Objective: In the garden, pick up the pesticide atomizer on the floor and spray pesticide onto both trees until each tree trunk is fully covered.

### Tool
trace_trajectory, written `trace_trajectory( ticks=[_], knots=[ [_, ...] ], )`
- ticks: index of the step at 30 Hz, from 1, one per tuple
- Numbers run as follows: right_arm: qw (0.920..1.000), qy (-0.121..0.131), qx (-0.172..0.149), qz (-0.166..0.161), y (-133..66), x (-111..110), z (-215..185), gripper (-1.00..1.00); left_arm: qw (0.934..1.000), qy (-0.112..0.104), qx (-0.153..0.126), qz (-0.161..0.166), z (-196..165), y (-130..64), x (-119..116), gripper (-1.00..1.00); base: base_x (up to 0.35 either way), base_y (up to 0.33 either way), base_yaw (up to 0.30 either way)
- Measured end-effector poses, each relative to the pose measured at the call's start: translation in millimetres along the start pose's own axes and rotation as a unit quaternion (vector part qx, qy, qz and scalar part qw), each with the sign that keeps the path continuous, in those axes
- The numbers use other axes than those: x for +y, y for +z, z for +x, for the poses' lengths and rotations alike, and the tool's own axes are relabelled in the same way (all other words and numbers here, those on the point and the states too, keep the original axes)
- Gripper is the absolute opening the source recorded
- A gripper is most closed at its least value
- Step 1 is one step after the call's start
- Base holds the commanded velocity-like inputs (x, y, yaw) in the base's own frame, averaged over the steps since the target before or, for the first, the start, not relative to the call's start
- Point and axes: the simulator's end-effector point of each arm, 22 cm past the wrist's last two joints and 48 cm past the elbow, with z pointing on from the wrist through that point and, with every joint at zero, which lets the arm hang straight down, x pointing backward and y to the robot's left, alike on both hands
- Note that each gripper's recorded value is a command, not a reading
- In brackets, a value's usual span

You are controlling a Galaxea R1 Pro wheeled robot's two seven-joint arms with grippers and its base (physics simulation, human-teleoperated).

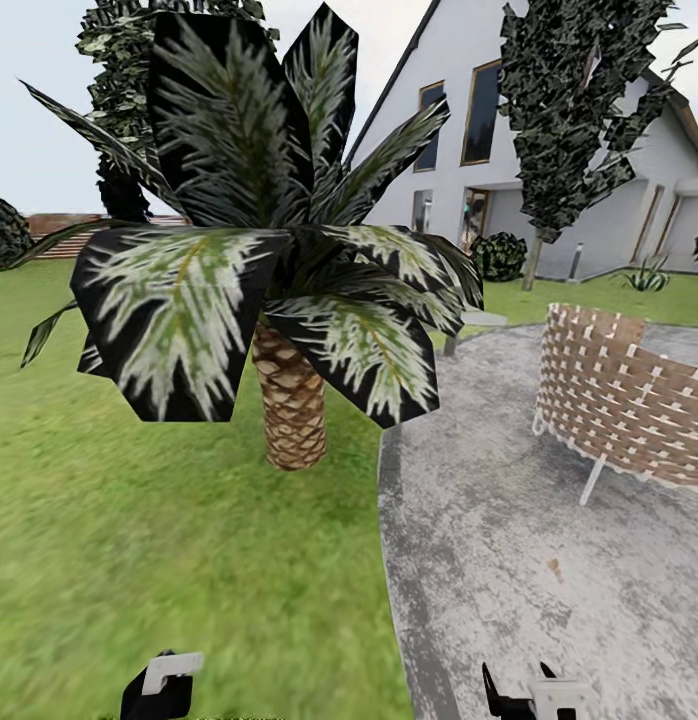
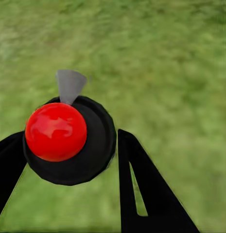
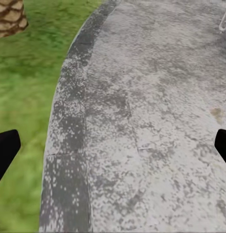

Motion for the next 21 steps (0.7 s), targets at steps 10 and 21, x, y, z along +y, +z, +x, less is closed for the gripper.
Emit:
trace_trajectory(
  ticks=[10,21],
  knots=[
    [1.0000,0.000,-0.004,0.000,0.1,0.0,-3.5,1.00,1.0000,-0.001,-0.004,0.000,-4.0,-0.4,0.2,-1.00,0.000,0.000,0.254],
    [1.0000,0.001,-0.008,0.000,0.1,-0.2,-7.0,1.00,1.0000,-0.005,-0.009,-0.002,-8.3,-1.0,0.9,-1.00,0.008,0.209,0.250]
  ],
)
